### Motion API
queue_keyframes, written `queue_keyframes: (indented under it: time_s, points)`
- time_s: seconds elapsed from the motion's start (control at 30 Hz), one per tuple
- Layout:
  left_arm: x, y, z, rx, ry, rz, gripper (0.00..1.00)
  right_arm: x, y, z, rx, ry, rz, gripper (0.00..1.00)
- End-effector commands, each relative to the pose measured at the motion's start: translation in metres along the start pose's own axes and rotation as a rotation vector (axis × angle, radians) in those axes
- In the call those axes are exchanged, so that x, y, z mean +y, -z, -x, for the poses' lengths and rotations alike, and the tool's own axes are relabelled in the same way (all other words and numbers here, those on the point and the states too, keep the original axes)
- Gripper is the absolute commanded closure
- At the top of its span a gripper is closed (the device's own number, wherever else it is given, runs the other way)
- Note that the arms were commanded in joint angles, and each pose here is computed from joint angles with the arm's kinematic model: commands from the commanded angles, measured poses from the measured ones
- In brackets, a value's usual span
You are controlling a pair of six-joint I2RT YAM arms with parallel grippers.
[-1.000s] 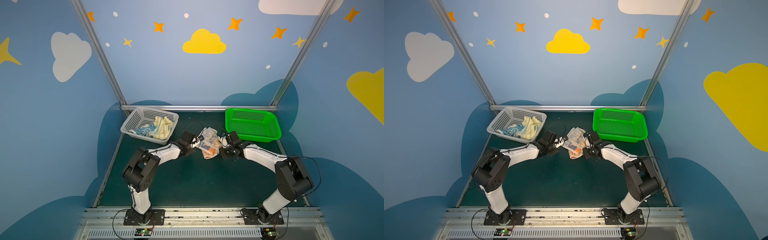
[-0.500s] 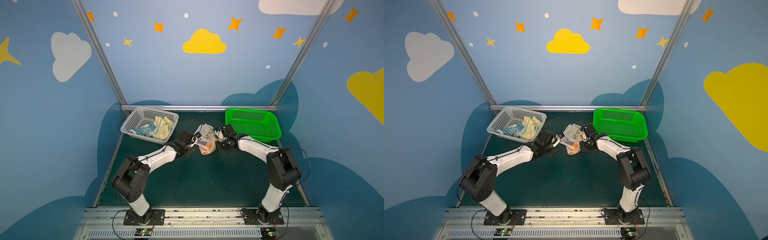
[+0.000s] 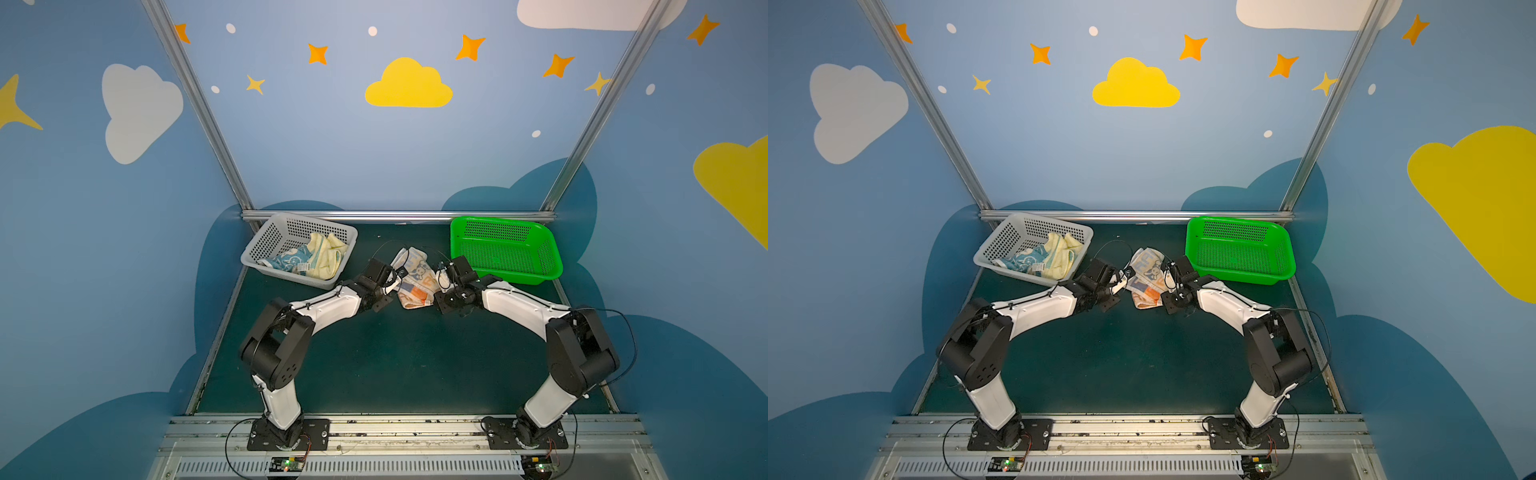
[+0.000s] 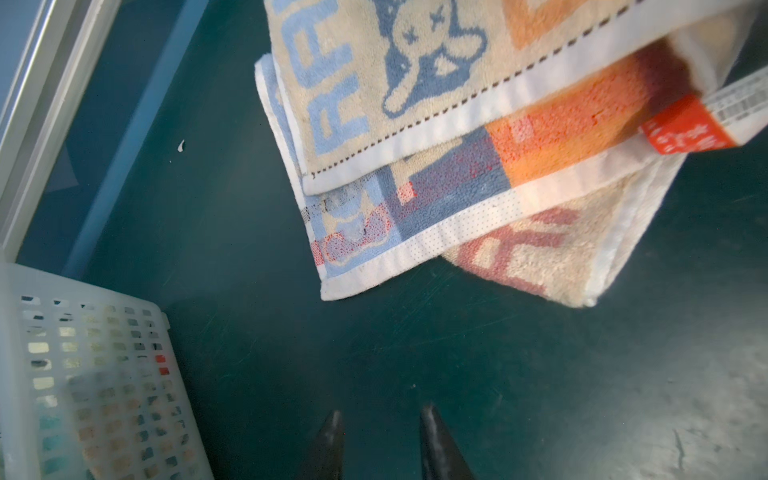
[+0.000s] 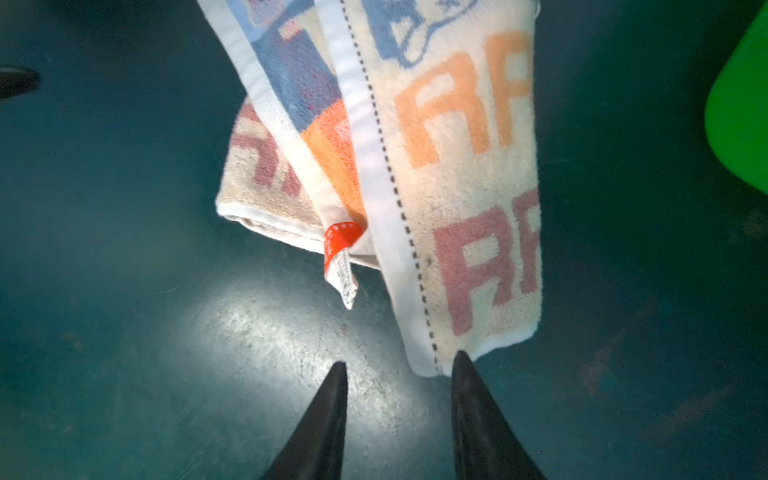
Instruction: Fold and stack the towels
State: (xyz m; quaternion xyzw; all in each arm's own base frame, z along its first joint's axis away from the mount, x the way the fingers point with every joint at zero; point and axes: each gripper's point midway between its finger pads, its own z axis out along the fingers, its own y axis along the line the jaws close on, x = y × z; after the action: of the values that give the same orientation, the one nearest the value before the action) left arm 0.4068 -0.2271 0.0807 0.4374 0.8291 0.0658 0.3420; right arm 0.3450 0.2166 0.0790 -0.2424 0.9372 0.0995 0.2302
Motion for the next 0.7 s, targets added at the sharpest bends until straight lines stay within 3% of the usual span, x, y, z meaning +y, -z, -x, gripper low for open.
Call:
queue_keyframes:
  time_s: [0.0, 0.33, 0.5, 0.67]
  points:
    - [0.011, -0.010, 0.002, 0.015, -0.048, 0.026, 0.68, 0.001, 0.004, 0.011, -0.015, 0.011, -0.003, 0.63]
    - [0.017, -0.030, 0.010, 0.025, -0.071, 0.032, 0.68, -0.002, -0.003, 0.020, -0.027, -0.007, -0.024, 0.64]
    - [0.022, -0.018, 0.015, -0.017, 0.022, 0.021, 0.68, 0.013, -0.007, 0.047, -0.087, 0.073, 0.018, 0.63]
    - [0.023, 0.004, 0.021, -0.095, 0.126, 0.001, 0.67, 0.013, -0.028, 0.064, -0.066, 0.104, 0.013, 0.63]
